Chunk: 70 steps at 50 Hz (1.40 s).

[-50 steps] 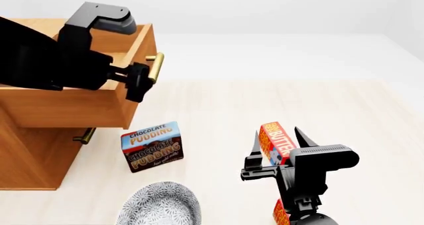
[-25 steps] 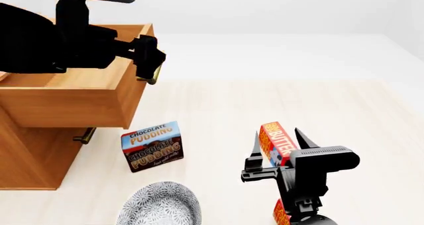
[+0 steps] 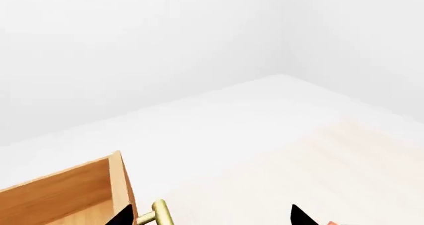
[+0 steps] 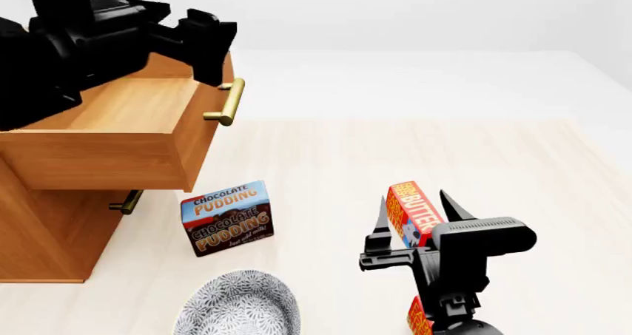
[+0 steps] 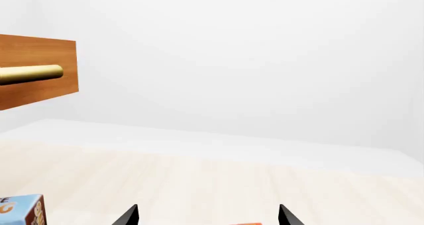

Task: Put the butter at the front in the top drawer of the cabinet and close it.

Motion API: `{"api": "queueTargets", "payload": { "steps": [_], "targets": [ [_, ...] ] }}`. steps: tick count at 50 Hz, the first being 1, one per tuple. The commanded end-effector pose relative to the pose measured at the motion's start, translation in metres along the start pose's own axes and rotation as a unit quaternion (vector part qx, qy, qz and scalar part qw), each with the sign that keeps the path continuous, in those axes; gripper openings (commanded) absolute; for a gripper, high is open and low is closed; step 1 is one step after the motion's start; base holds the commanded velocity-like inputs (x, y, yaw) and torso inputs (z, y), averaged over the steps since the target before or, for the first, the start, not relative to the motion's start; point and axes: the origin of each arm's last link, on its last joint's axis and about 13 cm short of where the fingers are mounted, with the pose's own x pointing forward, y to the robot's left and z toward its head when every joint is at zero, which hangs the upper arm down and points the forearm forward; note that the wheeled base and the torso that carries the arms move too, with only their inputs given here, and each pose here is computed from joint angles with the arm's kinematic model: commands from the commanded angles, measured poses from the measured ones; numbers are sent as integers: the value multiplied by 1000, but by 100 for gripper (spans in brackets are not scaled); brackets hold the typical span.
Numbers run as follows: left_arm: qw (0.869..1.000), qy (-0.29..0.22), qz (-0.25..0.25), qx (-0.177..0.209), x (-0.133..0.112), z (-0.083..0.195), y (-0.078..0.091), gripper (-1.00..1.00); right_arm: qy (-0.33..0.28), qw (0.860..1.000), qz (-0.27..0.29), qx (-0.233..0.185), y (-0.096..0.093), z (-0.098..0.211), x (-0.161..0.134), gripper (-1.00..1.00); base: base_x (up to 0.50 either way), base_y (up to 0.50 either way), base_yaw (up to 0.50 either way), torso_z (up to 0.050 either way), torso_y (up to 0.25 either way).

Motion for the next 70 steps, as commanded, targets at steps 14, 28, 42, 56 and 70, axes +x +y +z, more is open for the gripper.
{"api": "queueTargets", "payload": {
  "steps": [14,28,42,56,70],
  "targets": [
    [984,-172,47,21,-26,-34,-28,100,0,1000,1,-1,0,0,0,100,0,0,0,0,0],
    [974,-217,57,10,-35,-55,-39,100,0,1000,2,-2,0,0,-2,100,0,0,0,0,0],
    [968,-240,71,-2,-48,-78,-50,100,-1,1000,3,-2,0,0,-2,100,0,0,0,0,0],
    [964,-253,74,-34,-60,-101,-59,100,-1,1000,3,-4,1,1,0,100,0,0,0,0,0],
    [962,-256,70,-57,-73,-116,-72,100,11,1000,0,-6,-4,7,2,100,0,0,0,0,0]
  ]
}}
